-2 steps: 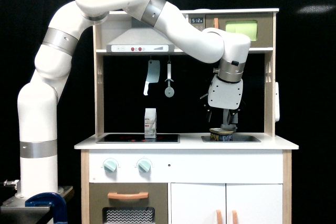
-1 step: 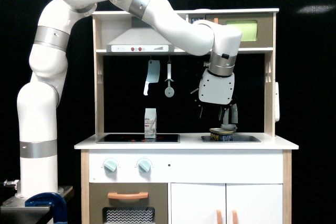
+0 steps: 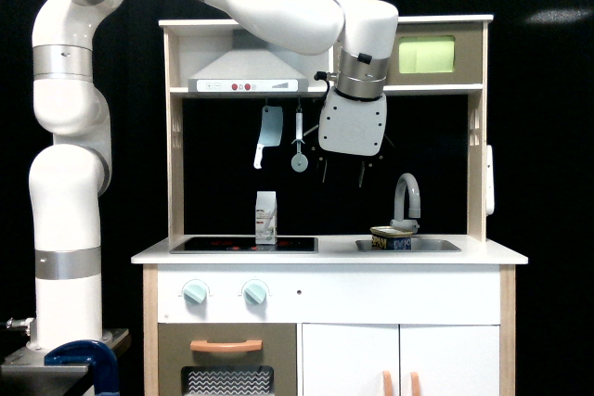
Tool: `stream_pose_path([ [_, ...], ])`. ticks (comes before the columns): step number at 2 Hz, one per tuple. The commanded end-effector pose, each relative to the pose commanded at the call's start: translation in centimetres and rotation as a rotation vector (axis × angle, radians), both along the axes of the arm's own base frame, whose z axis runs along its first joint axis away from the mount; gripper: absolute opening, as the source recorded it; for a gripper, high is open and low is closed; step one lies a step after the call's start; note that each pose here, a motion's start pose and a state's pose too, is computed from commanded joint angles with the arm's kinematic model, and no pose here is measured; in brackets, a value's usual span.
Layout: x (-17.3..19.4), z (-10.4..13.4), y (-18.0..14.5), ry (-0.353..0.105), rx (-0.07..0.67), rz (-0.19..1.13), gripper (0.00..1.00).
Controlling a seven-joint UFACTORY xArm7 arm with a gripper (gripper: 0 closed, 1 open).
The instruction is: Put the canned spam into the sink
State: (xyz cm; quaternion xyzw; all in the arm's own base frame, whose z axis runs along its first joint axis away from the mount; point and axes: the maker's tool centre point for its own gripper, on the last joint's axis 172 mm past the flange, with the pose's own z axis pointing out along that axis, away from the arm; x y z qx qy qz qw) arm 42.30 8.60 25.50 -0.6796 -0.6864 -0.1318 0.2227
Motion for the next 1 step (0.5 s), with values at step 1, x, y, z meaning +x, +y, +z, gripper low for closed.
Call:
stream_pose_path([
  [1,-3.7,0.6,-3.9,0.0,0.0,0.0,1.0],
])
